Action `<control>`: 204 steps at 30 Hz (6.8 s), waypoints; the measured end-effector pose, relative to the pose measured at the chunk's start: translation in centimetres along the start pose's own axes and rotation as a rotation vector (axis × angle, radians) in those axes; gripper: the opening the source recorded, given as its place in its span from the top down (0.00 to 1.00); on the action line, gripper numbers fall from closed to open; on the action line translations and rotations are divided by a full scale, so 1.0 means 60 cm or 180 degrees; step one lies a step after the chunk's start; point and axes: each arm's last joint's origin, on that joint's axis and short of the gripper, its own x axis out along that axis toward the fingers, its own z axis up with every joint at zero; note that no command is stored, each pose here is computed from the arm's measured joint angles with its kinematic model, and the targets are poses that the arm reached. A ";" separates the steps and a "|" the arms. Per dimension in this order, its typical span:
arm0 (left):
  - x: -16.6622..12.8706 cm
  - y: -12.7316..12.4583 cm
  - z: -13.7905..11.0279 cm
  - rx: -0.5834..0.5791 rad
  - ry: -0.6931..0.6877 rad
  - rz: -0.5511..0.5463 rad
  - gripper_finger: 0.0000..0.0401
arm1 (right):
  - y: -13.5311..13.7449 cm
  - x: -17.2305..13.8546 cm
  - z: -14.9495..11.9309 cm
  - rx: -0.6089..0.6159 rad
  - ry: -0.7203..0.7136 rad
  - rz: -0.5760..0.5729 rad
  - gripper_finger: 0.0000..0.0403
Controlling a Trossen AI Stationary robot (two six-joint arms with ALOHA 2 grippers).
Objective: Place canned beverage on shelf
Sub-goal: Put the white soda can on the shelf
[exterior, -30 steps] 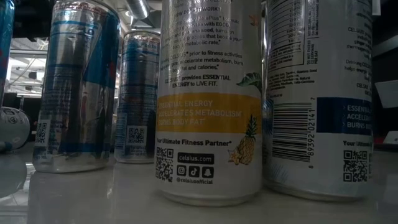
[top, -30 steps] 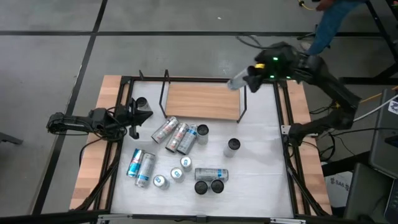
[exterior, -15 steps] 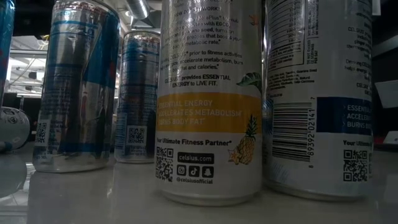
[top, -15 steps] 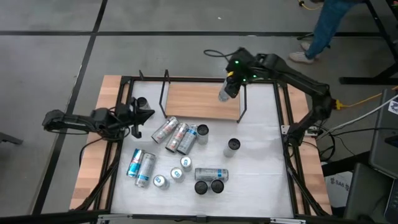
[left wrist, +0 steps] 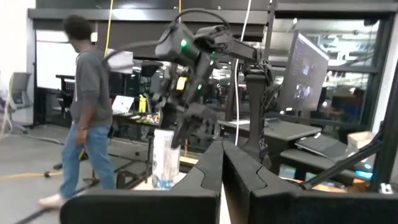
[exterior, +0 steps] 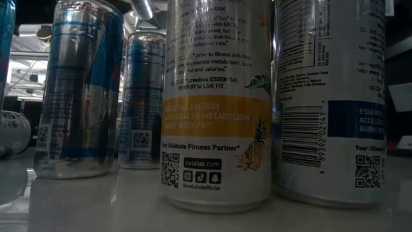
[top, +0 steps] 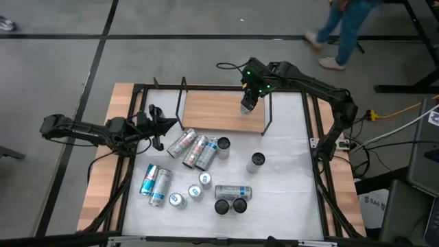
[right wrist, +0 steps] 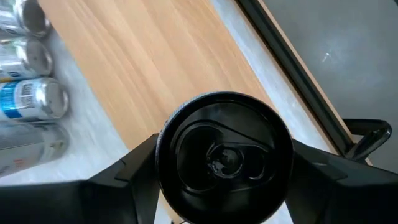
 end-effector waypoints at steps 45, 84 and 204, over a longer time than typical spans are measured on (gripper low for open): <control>0.190 -0.076 -0.018 0.0445 0.0720 -0.0003 1.00 | 0.038 0.056 0.008 -0.0269 0.0155 -0.0045 0.21; 0.273 -0.084 0.034 0.0439 0.0477 0.0093 1.00 | 0.065 -0.204 -0.123 -0.0266 -0.0941 -0.0662 0.20; 0.400 0.021 -0.125 0.0569 0.2064 0.0491 1.00 | 0.000 0.047 -0.100 -0.1117 -0.1485 -0.0852 0.20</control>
